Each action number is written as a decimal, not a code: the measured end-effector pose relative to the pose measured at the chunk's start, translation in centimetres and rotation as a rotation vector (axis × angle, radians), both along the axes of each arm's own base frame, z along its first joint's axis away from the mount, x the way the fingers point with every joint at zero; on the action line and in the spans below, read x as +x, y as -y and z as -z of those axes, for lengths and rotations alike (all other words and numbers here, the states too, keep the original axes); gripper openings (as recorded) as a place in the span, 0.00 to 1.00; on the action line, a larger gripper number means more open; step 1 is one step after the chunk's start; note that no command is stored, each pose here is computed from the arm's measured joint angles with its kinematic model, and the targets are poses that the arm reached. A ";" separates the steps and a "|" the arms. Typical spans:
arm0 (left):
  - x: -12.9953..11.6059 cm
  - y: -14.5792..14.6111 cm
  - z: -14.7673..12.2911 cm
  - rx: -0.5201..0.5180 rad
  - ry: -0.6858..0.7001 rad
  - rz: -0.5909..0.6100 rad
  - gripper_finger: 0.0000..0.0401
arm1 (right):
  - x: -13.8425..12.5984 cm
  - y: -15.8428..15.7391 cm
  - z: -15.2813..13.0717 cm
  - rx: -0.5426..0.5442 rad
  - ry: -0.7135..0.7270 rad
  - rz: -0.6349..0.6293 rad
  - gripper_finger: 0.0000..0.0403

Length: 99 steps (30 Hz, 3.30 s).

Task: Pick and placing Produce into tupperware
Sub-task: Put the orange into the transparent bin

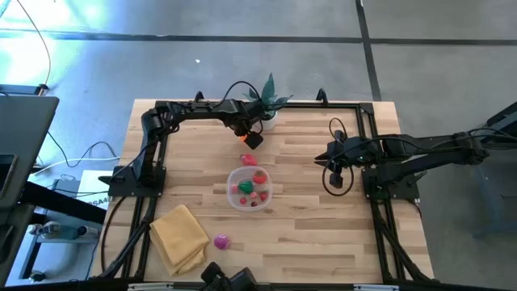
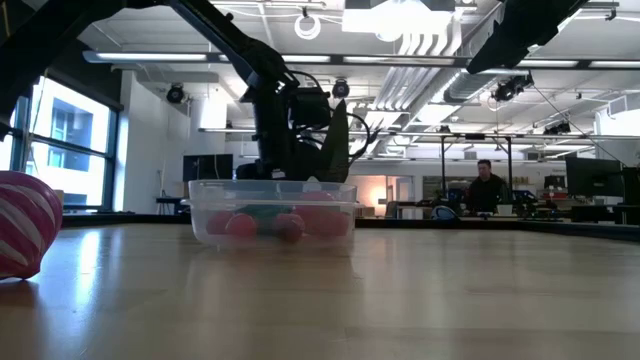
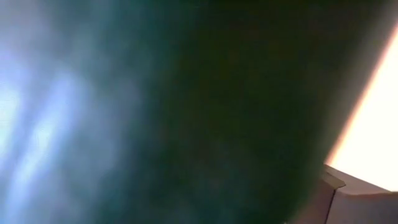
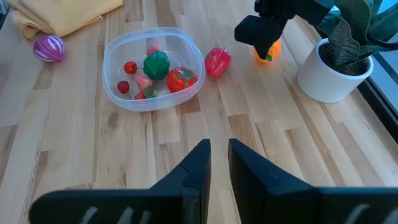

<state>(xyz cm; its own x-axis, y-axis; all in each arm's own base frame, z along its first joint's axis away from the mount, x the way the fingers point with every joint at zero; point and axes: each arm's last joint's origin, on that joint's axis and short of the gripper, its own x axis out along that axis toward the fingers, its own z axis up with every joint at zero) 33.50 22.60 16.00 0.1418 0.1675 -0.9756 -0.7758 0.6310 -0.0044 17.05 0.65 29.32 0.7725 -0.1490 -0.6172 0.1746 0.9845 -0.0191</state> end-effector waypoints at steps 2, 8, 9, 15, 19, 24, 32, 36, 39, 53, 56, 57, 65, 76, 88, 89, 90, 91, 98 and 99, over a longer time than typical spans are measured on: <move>0.0 0.0 0.0 -0.001 -0.001 0.000 0.60 | 0.0 0.0 0.0 0.000 0.000 0.000 0.12; 0.0 0.0 0.0 -0.002 -0.003 0.000 0.55 | 0.0 0.0 0.0 0.000 0.000 0.000 0.12; 0.0 0.0 0.0 -0.002 -0.003 0.000 0.55 | 0.0 0.0 0.0 0.000 0.000 0.000 0.12; 0.0 0.0 0.0 -0.002 -0.003 0.000 0.54 | 0.0 0.0 0.0 0.000 0.000 -0.001 0.12; -0.1 0.1 -0.2 -0.013 0.005 0.003 0.54 | 0.0 0.0 0.0 0.000 0.000 0.000 0.12; 0.0 0.2 -0.8 -0.060 0.019 0.020 0.52 | 0.0 0.0 0.0 0.000 0.000 0.000 0.12; 0.7 0.7 -2.1 -0.069 0.012 0.046 0.52 | 0.0 0.0 0.0 0.000 0.000 0.000 0.12; 1.2 1.1 -2.7 -0.064 0.017 0.067 0.51 | 0.0 0.0 0.0 0.000 0.000 0.000 0.12; 1.4 1.3 -3.3 -0.055 0.003 0.076 0.51 | 0.0 0.0 0.0 0.000 0.000 -0.001 0.12; 1.3 1.5 -7.2 -0.052 -0.082 0.082 0.51 | 0.0 0.0 0.0 0.000 0.000 0.000 0.12; 1.2 1.6 -8.2 -0.054 -0.102 0.083 0.51 | 0.0 0.0 0.0 0.000 0.000 0.000 0.12; 1.2 1.8 -8.6 -0.057 -0.107 0.087 0.51 | 0.0 0.0 0.0 0.000 0.000 -0.001 0.12; 1.0 3.8 -12.4 -0.026 -0.064 0.129 0.51 | 0.0 0.0 0.0 0.000 0.000 0.000 0.12; -0.9 10.5 -18.3 0.093 0.026 0.262 0.51 | 0.0 0.0 0.0 0.000 -0.001 0.000 0.12; -1.3 17.7 -14.9 0.100 0.151 0.470 0.51 | 0.0 0.0 0.0 0.000 0.000 0.000 0.12; -1.4 18.1 -14.1 0.094 0.160 0.482 0.51 | 0.0 0.0 0.0 0.000 0.000 0.000 0.12; -1.5 18.3 -13.3 0.091 0.164 0.490 0.51 | 0.0 0.0 0.0 0.000 0.000 0.000 0.12; -1.5 18.6 -12.5 0.092 0.166 0.497 0.51 | 0.0 0.0 0.0 0.000 0.000 0.000 0.12; -1.2 19.3 -8.3 0.078 0.259 0.523 0.51 | 0.0 0.0 0.0 0.000 0.000 0.000 0.12; -1.2 19.3 -8.0 0.079 0.276 0.529 0.51 | 0.0 0.0 0.0 0.000 -0.001 0.000 0.12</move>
<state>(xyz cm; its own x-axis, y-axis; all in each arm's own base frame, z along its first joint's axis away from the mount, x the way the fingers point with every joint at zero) 32.34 3.26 23.97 0.4722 0.0750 -0.8783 -0.3329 0.9378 -0.0989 17.05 0.65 29.31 0.7721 -0.1491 -0.6177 0.1747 0.9844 -0.0192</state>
